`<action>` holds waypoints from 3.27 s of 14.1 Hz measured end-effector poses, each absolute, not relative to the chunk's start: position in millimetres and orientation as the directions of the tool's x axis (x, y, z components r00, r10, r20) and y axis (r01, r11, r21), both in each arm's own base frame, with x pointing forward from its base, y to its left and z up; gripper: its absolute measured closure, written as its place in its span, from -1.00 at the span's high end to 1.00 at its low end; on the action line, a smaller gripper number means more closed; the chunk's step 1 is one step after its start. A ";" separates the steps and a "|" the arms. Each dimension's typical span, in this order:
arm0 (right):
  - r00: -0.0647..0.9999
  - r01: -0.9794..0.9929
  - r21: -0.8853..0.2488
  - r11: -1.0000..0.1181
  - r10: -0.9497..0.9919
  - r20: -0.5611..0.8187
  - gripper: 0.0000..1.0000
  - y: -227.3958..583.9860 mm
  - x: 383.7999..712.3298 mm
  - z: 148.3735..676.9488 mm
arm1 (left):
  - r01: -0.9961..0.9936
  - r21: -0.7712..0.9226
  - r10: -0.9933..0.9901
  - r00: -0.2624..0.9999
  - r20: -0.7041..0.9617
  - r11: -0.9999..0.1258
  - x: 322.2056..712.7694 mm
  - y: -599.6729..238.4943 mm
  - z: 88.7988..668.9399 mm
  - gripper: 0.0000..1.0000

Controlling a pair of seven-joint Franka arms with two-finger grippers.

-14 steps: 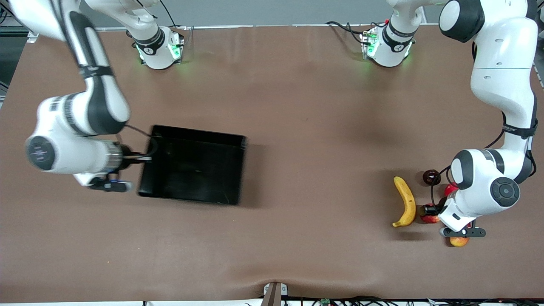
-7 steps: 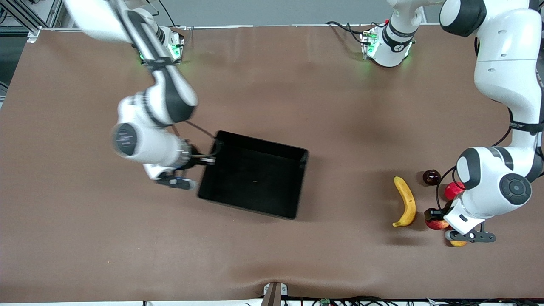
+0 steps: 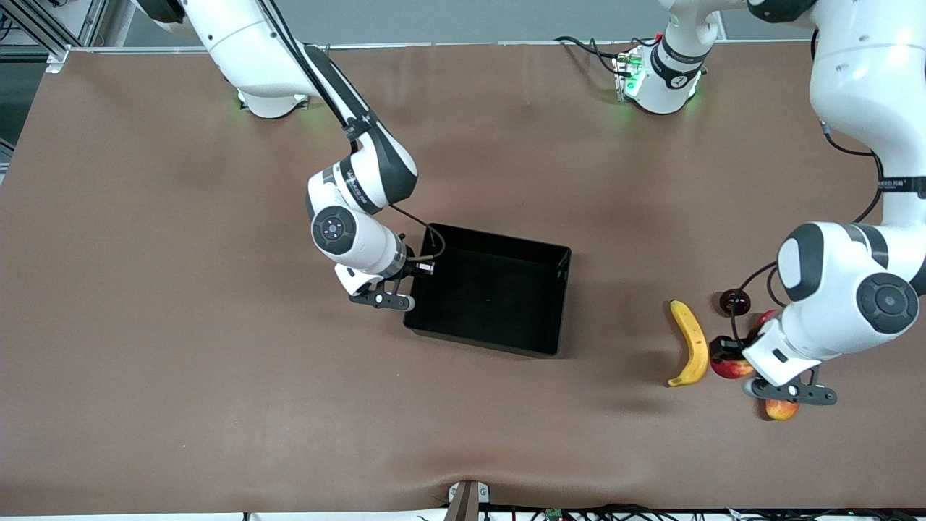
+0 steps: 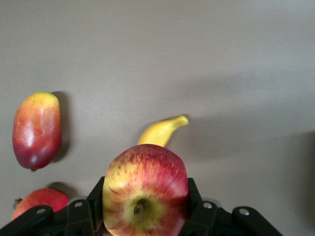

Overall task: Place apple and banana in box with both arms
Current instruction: 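Drag the box with the right gripper while the left gripper grasps the apple, then carry the apple into the box with the left gripper while the right gripper withdraws, then open the left gripper and move it back to the yellow banana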

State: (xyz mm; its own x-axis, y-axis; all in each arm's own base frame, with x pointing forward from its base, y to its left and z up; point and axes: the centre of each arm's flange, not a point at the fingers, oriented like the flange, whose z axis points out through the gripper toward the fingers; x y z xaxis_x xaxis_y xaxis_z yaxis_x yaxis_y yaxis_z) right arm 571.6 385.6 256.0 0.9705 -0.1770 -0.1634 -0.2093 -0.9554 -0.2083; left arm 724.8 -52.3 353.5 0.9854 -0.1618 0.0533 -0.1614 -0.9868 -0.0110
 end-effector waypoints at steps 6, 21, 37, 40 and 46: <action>0.958 -0.241 -0.183 -0.953 -0.203 -0.203 0.35 342.0 605.3 325.6 | -0.155 -0.010 -0.156 0.987 0.033 -0.988 701.5 -142.0 378.7 0.30; 0.913 -0.372 0.068 -0.926 -0.378 -0.155 1.00 93.8 624.6 562.1 | -0.089 0.004 -0.089 0.996 0.005 -0.996 608.2 -380.9 318.2 0.30; 0.967 -0.244 -0.006 -0.970 -0.243 -0.079 1.00 -15.7 583.3 622.1 | -0.029 -0.034 -0.027 0.997 -0.066 -0.999 567.4 -405.3 223.8 0.98; 0.970 -0.225 -0.003 -0.974 -0.224 -0.096 1.00 -10.8 579.2 622.6 | 0.050 0.011 0.050 0.998 0.032 -0.999 594.6 -386.7 293.9 1.00; 0.980 -0.193 -0.006 -0.981 -0.193 -0.052 1.00 7.5 544.7 618.7 | 0.252 0.023 0.253 0.962 0.102 -0.968 670.2 -210.1 370.3 1.00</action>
State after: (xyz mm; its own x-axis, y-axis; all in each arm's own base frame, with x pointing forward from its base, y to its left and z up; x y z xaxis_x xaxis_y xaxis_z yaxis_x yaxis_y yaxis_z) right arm 544.7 7.5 618.7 0.9799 -0.1929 -0.0515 -0.1934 -0.9811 -0.0057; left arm 670.2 -210.1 370.3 0.9622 0.2526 0.1020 0.2516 -0.9676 0.0227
